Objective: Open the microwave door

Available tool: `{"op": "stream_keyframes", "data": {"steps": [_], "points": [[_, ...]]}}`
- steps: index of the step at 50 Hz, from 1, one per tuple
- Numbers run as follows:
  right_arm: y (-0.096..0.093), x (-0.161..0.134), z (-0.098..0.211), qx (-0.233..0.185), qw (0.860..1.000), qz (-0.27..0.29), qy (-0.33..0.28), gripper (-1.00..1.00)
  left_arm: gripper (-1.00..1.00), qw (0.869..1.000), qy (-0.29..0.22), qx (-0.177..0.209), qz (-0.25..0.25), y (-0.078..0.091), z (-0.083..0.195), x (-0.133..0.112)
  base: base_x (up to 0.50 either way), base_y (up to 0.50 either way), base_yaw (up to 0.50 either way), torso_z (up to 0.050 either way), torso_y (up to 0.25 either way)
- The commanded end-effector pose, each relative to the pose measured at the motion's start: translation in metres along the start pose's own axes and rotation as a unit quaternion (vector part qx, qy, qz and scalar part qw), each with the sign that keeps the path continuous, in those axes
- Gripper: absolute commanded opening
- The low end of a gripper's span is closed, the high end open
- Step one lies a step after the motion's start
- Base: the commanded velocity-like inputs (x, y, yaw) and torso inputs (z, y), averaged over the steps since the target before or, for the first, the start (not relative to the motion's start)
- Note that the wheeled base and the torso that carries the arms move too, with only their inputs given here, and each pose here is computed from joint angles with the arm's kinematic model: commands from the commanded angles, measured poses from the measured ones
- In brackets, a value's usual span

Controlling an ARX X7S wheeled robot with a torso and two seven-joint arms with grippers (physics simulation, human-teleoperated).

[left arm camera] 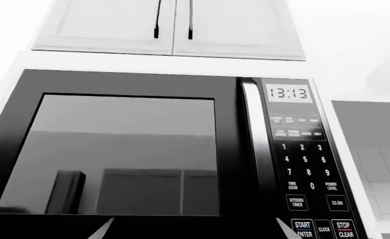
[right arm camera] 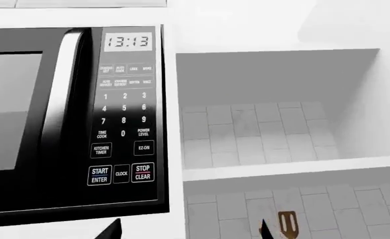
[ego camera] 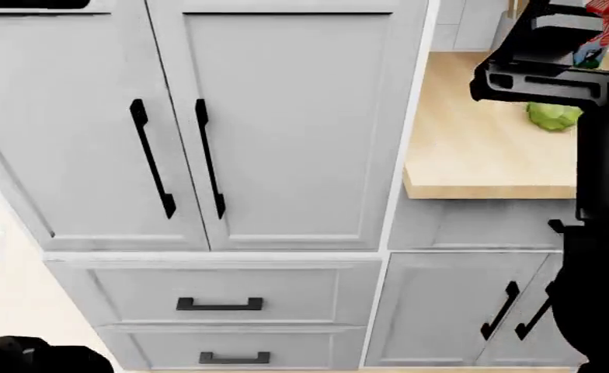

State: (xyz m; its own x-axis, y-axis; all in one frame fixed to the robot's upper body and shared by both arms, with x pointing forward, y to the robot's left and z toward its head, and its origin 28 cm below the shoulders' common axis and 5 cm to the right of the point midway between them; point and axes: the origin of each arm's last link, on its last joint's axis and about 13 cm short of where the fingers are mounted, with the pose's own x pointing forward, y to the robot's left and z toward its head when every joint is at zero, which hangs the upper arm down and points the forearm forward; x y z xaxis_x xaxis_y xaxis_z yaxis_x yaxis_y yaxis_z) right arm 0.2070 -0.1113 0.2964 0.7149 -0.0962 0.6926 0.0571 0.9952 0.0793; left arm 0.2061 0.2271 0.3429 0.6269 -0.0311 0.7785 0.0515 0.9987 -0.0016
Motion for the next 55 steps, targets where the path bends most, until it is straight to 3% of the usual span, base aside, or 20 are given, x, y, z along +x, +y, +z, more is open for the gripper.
{"op": "stream_keyframes", "data": {"steps": [1, 9, 31, 36, 55], "points": [[0.003, 0.001, 0.027, -0.001, 0.999, 0.019, -0.045, 1.00, 1.00, 0.999, -0.047, 0.000, -0.008, -0.002, 0.038, 0.005, 0.00, 0.00, 0.00, 0.050, 0.000], [0.003, -0.002, 0.027, -0.002, 0.999, 0.024, -0.046, 1.00, 1.00, 0.999, -0.038, -0.004, -0.007, -0.003, 0.036, 0.003, 0.00, -0.01, 0.00, 0.005, 0.000], [0.003, -0.006, 0.020, 0.015, 0.999, 0.031, -0.029, 1.00, 1.00, 1.000, -0.020, 0.008, 0.005, -0.003, 0.031, 0.005, 0.00, -0.50, 0.00, 0.000, 0.000], [0.004, -0.008, 0.019, 0.013, 0.999, 0.034, -0.029, 1.00, 1.00, 1.000, -0.021, 0.013, 0.003, -0.003, 0.031, 0.004, 0.00, -0.08, 0.00, 0.000, 0.000], [0.007, -0.010, 0.017, 0.018, 0.999, 0.045, -0.023, 1.00, 1.00, 0.999, -0.027, 0.021, 0.003, -0.002, 0.034, 0.005, 0.49, -0.09, 0.00, 0.000, 0.000]]}}
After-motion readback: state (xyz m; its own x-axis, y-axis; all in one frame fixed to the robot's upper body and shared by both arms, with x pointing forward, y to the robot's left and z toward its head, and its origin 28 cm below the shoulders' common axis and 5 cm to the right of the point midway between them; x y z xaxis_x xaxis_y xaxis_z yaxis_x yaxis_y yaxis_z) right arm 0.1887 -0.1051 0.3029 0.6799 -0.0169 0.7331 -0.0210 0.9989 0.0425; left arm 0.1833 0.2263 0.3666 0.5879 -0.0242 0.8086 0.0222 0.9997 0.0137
